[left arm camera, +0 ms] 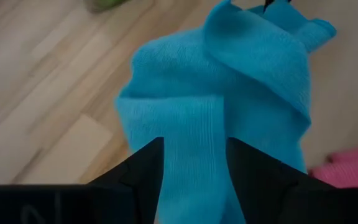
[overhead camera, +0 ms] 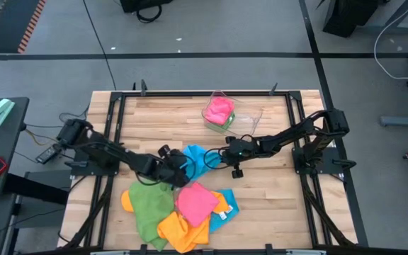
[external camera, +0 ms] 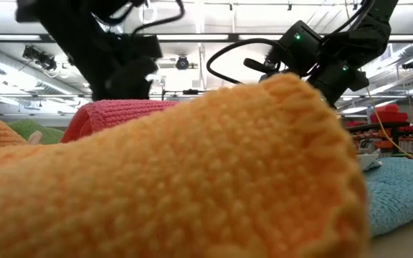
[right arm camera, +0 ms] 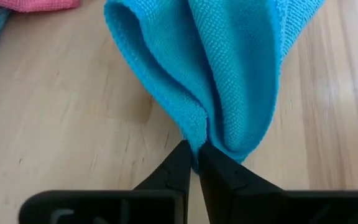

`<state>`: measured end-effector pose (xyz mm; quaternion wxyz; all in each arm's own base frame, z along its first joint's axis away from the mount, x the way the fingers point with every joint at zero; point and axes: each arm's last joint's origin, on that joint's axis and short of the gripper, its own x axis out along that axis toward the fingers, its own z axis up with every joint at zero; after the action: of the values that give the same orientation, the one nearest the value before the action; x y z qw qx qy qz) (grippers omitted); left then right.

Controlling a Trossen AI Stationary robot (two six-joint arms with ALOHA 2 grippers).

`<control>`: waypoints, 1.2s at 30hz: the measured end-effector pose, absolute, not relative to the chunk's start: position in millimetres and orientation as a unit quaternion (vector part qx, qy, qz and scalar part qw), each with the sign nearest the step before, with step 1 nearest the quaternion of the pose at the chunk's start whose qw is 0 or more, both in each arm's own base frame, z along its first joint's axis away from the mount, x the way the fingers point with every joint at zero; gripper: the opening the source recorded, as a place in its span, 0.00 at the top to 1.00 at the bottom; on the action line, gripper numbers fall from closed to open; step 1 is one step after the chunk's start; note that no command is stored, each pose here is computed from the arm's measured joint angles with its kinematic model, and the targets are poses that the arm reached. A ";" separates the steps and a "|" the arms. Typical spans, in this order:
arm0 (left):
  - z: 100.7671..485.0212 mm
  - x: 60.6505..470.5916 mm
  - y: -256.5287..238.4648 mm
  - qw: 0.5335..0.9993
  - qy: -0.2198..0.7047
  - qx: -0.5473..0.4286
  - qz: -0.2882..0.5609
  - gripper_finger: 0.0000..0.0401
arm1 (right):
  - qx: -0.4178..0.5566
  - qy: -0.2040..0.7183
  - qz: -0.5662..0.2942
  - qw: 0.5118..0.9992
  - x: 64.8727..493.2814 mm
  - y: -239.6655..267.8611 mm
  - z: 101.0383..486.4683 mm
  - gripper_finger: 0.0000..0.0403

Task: Fold microfiber towels
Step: Fold the top blue towel

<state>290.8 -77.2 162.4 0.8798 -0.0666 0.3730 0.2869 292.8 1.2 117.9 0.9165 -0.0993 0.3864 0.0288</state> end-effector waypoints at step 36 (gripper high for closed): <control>138.8 303.8 -56.3 0.864 0.417 0.001 0.283 0.96 | -0.085 0.382 0.022 0.920 293.6 1.2 118.8 0.91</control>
<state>303.8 -56.3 138.8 0.8639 0.0014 0.4166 0.2829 293.6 1.2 118.8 0.9199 -0.0852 0.3822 0.0224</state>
